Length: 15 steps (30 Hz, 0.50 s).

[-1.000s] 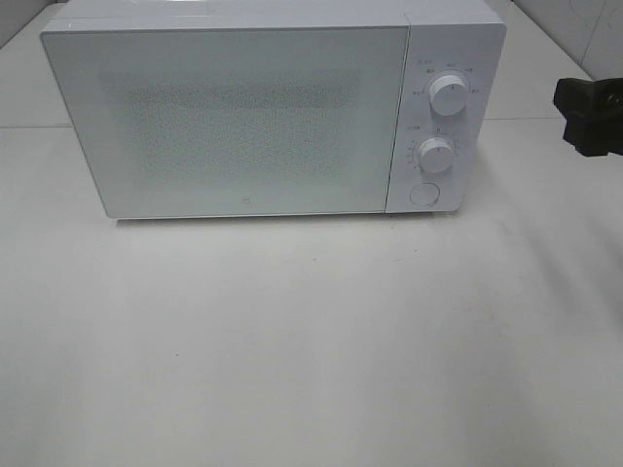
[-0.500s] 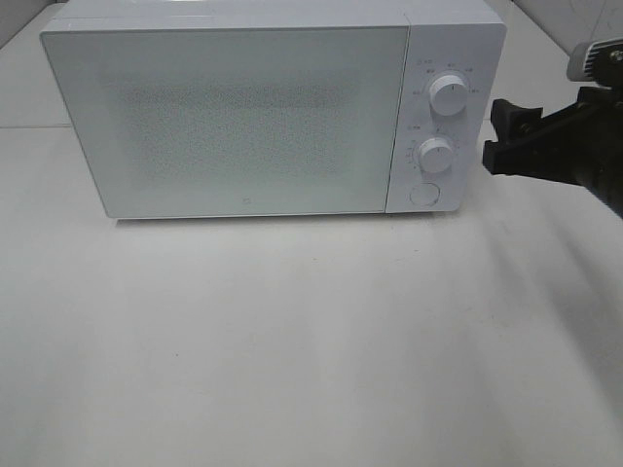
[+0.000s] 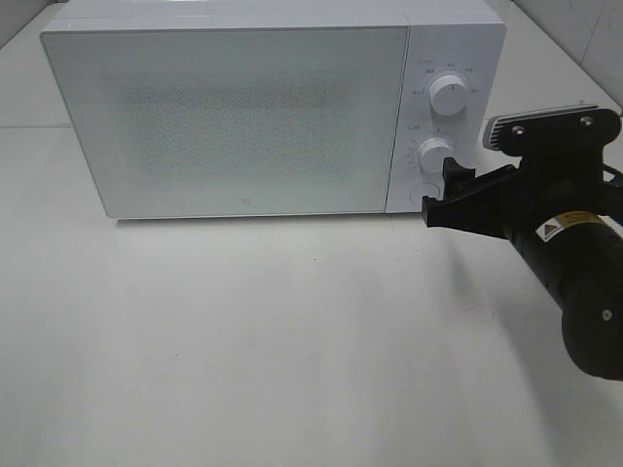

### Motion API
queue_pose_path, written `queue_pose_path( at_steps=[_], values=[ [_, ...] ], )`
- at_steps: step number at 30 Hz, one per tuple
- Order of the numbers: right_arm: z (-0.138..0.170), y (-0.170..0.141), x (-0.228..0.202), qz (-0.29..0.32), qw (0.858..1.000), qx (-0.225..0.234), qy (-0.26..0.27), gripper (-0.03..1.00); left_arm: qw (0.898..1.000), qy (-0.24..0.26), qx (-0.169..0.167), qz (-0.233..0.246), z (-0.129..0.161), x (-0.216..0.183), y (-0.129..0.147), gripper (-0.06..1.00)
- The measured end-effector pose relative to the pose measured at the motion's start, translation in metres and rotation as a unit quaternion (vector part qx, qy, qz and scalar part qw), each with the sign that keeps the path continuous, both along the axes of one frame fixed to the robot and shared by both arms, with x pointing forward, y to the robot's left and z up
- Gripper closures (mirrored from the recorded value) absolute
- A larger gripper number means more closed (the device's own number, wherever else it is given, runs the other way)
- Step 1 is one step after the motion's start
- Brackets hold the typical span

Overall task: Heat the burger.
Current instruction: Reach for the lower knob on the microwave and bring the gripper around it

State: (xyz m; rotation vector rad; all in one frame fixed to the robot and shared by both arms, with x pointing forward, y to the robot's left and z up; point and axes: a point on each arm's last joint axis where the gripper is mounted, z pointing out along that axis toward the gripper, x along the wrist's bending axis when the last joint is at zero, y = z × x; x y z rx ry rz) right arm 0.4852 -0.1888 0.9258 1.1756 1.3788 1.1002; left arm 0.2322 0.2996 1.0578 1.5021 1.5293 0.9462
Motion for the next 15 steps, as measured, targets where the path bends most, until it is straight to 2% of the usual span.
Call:
queue_pose_path(
  at_steps=[15],
  values=[
    [-0.024, 0.022, 0.029, -0.004, 1.0, -0.001, 0.01, 0.21, 1.0, 0.0, 0.0, 0.0, 0.0, 0.0, 0.0, -0.04]
  ],
)
